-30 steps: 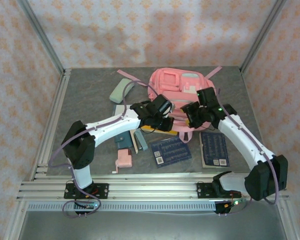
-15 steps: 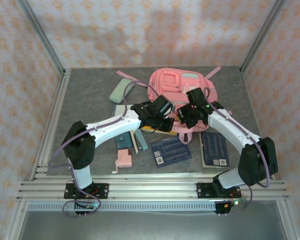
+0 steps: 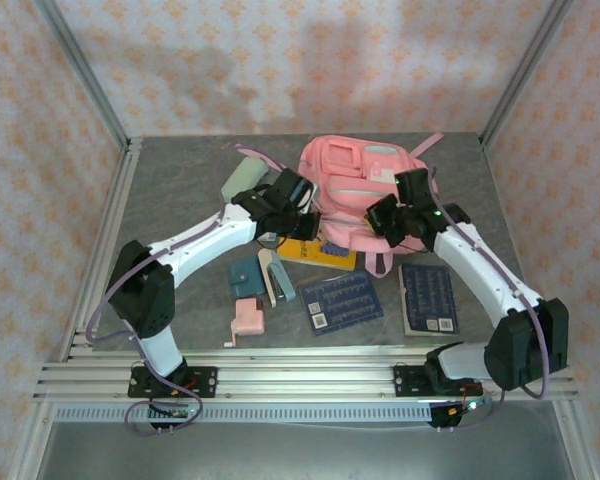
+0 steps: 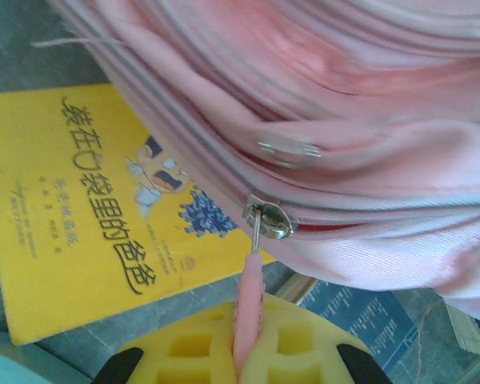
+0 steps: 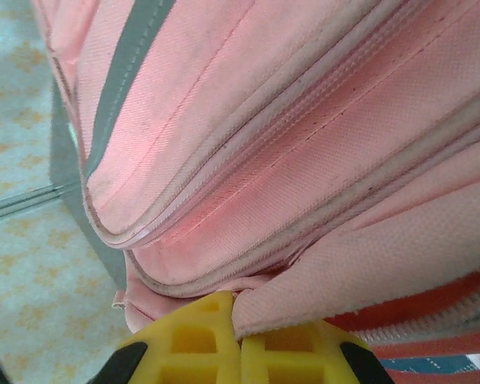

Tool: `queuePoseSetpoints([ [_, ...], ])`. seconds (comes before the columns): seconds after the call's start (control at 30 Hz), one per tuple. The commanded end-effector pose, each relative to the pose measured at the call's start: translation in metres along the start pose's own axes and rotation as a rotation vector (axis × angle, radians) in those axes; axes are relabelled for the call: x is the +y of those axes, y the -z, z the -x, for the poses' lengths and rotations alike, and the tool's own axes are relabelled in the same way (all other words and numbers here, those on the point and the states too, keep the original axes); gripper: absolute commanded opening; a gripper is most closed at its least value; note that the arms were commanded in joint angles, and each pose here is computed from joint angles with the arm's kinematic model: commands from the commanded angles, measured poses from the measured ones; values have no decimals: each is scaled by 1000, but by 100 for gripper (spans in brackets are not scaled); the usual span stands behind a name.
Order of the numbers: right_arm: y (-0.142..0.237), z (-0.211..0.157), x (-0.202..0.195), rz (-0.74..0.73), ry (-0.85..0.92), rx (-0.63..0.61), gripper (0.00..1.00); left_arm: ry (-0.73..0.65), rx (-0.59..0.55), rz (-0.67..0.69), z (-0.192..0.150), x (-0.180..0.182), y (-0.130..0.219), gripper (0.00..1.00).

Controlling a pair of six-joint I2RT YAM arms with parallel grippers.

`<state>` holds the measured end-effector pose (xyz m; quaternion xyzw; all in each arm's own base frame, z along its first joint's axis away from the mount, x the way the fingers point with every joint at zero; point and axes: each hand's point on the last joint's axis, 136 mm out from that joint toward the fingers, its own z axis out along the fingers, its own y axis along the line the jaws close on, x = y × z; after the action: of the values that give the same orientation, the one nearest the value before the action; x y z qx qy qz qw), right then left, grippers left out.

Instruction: Pack books, pencil case, and school supplies into a backpack

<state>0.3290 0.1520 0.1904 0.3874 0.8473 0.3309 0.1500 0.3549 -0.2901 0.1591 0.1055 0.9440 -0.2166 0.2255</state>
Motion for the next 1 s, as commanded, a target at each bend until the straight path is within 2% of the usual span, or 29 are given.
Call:
queuePoseSetpoints([
  [0.0, 18, 12, -5, -24, 44, -49, 0, 32, -54, 88, 18, 36, 12, 0],
  [0.27, 44, 12, 9, 17, 84, -68, 0, 199, -70, 157, 70, 107, -5, 0],
  [0.33, 48, 12, 9, 18, 89, -74, 0, 234, -51, 169, 82, 124, -19, 0],
  [0.5, 43, 4, 13, 50, 58, -25, 0, 267, -56, 190, 111, 141, -33, 0],
  [0.63, 37, -3, 28, 110, 37, -9, 0, 272, -87, 179, 138, 140, -37, 0],
  [0.7, 34, -8, 41, 142, 21, -5, 0, 267, -103, 169, 153, 136, -36, 7],
  [0.77, 32, -11, 57, 171, 10, -32, 0, 268, -113, 157, 165, 132, -33, 26],
  [0.83, 29, -13, 74, 198, -12, -65, 0, 280, -121, 162, 173, 132, -26, 39],
  [0.97, 25, -9, 102, 225, -89, -149, 0, 363, -163, 199, 176, 141, 7, 50],
])
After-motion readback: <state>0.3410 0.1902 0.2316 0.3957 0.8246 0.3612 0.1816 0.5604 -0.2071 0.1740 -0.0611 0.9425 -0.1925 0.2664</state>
